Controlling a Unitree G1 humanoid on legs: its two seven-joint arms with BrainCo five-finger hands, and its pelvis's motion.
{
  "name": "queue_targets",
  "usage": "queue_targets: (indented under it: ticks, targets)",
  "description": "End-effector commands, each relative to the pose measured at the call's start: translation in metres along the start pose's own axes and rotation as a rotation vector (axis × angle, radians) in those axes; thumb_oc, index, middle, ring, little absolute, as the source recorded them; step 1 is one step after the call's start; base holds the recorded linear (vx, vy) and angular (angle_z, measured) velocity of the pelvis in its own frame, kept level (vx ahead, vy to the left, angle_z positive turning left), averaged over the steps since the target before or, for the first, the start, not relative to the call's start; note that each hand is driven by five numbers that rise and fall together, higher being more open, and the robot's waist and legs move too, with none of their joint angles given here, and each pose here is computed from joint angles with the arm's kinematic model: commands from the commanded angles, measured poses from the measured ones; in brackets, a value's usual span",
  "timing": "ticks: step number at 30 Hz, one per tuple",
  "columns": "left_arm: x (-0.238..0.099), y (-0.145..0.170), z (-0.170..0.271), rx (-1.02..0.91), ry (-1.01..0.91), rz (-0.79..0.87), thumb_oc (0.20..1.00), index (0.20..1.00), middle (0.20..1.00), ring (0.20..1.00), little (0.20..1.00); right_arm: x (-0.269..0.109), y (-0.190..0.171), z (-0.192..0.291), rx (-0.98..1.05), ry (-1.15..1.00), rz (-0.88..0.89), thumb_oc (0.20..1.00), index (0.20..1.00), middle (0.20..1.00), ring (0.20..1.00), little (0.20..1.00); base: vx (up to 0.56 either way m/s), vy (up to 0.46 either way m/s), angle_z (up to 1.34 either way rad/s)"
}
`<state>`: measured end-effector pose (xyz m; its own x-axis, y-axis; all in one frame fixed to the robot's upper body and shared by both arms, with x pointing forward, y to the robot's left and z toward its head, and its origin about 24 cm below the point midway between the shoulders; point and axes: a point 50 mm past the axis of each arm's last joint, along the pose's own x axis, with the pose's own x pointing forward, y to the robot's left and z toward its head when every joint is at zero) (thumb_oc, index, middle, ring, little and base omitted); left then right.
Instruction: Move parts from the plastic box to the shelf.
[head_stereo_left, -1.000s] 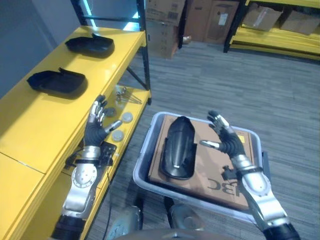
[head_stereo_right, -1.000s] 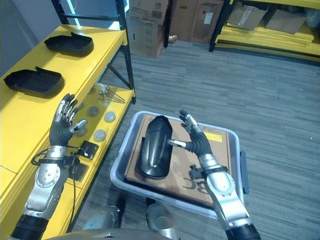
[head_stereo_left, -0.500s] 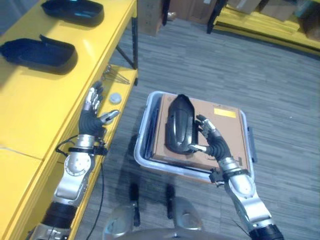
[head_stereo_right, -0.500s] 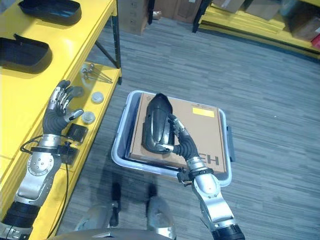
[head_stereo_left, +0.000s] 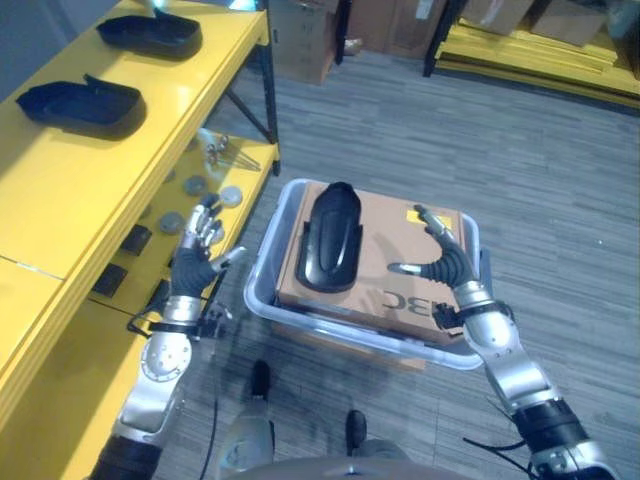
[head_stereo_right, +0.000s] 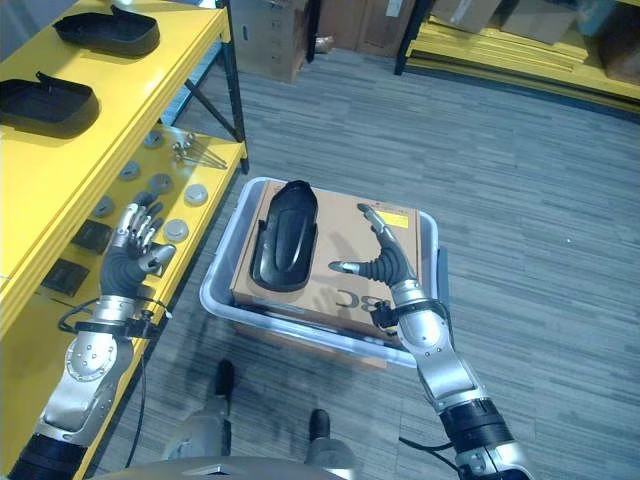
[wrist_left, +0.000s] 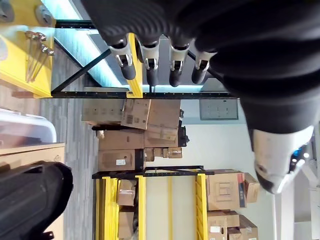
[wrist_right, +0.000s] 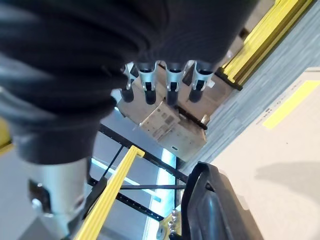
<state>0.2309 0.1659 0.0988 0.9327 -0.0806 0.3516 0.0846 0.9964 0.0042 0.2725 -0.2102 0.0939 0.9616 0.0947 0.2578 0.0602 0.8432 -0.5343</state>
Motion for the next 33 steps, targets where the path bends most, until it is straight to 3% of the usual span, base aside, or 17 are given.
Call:
queue_targets:
  ticks: [1,13,24,33]
  targets:
    - [0.018,0.015,0.024,0.022,-0.137,0.016,1.000,1.000,1.000,1.000,1.000,0.023,0.000,0.030,-0.009,-0.147,-0.090,1.000,1.000,1.000,1.000,1.000,-0.03,0.000,0.14]
    - [0.024,0.008,0.026,0.002,-0.159,0.002,1.000,1.000,1.000,1.000,1.000,0.046,0.019,0.027,-0.002,-0.098,-0.106,1.000,1.000,1.000,1.000,1.000,-0.01,0.020,0.07]
    - [0.028,0.006,0.030,-0.030,-0.184,0.016,1.000,1.000,1.000,1.000,1.000,0.055,0.030,-0.002,-0.133,0.082,-0.204,1.000,1.000,1.000,1.000,1.000,0.00,0.020,0.01]
    - [0.028,0.003,0.028,-0.080,-0.168,0.007,1.000,1.000,1.000,1.000,1.000,0.067,0.048,-0.022,-0.181,0.222,-0.150,1.000,1.000,1.000,1.000,1.000,0.00,0.012,-0.01]
